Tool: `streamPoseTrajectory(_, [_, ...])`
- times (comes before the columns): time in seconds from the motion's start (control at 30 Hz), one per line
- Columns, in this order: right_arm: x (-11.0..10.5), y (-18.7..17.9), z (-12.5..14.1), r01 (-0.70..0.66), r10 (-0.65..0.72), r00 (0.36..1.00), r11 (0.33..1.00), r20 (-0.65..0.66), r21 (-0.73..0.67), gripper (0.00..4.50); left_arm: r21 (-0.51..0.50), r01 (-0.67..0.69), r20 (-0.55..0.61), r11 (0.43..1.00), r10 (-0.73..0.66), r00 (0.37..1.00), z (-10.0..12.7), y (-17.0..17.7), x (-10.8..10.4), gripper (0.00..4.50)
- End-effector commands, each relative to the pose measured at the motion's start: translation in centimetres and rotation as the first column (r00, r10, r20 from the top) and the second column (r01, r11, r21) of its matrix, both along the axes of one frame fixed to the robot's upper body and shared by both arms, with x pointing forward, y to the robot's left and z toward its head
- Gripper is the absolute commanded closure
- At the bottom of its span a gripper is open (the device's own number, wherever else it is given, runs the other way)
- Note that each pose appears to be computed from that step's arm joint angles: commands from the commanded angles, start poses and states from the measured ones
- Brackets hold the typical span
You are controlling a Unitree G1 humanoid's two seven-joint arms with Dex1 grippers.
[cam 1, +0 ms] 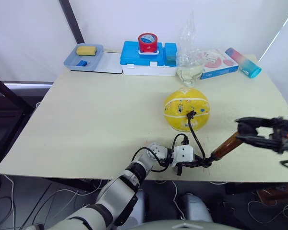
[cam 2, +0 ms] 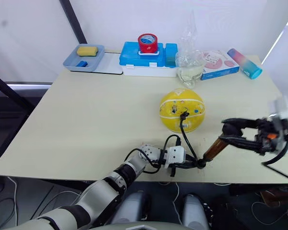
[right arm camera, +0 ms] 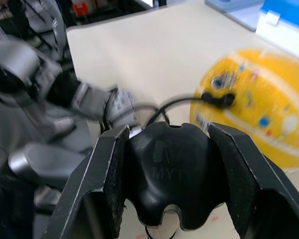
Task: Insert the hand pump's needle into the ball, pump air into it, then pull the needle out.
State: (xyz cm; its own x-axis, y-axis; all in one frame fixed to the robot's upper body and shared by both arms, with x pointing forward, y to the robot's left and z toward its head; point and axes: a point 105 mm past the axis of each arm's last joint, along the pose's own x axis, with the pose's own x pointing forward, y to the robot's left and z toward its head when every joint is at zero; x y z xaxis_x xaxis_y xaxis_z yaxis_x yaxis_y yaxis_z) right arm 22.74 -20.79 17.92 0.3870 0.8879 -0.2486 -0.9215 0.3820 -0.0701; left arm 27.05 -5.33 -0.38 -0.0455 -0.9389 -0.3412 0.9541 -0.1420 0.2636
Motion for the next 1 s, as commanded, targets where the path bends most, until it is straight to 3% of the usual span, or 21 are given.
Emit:
streamPoseTrajectory(0.03, [0.4, -0.9, -3.4, 0.043, -0.047, 0.998, 0.995, -0.036, -0.095, 2.50, 0.182, -0.012, -0.087, 0.983, 0.029, 0.996, -4.1, 2.9, -0.9, 4.12])
streamPoseTrajectory(0.13, [0.9, -0.6, -4.4, 0.062, -0.063, 0.998, 0.995, -0.004, -0.082, 2.50, 0.180, -0.010, -0.087, 0.984, 0.027, 0.996, -4.1, 2.9, -1.0, 4.12])
streamPoseTrajectory(0.3, [1.2, -0.3, -3.1, 0.073, -0.072, 0.996, 0.997, 0.050, -0.021, 2.50, 0.177, -0.015, -0.087, 0.984, 0.030, 0.996, -4.1, 2.7, -1.0, 4.12])
streamPoseTrajectory(0.83, [-0.9, -1.9, 10.9, 0.018, -0.030, 0.986, 0.997, 0.161, 0.080, 2.50, 0.184, -0.007, -0.083, 0.983, 0.023, 0.996, -4.1, 2.9, -1.0, 4.12])
streamPoseTrajectory(0.93, [-1.4, -1.8, 12.4, 0.003, -0.019, 0.989, 0.995, 0.147, 0.103, 2.50, 0.185, -0.008, -0.083, 0.983, 0.023, 0.996, -4.1, 2.9, -1.0, 4.12])
streamPoseTrajectory(1.0, [-1.4, -1.5, 11.7, -0.004, -0.005, 0.995, 0.996, 0.104, 0.087, 2.50, 0.185, -0.006, -0.084, 0.983, 0.022, 0.996, -4.1, 2.9, -1.0, 4.12])
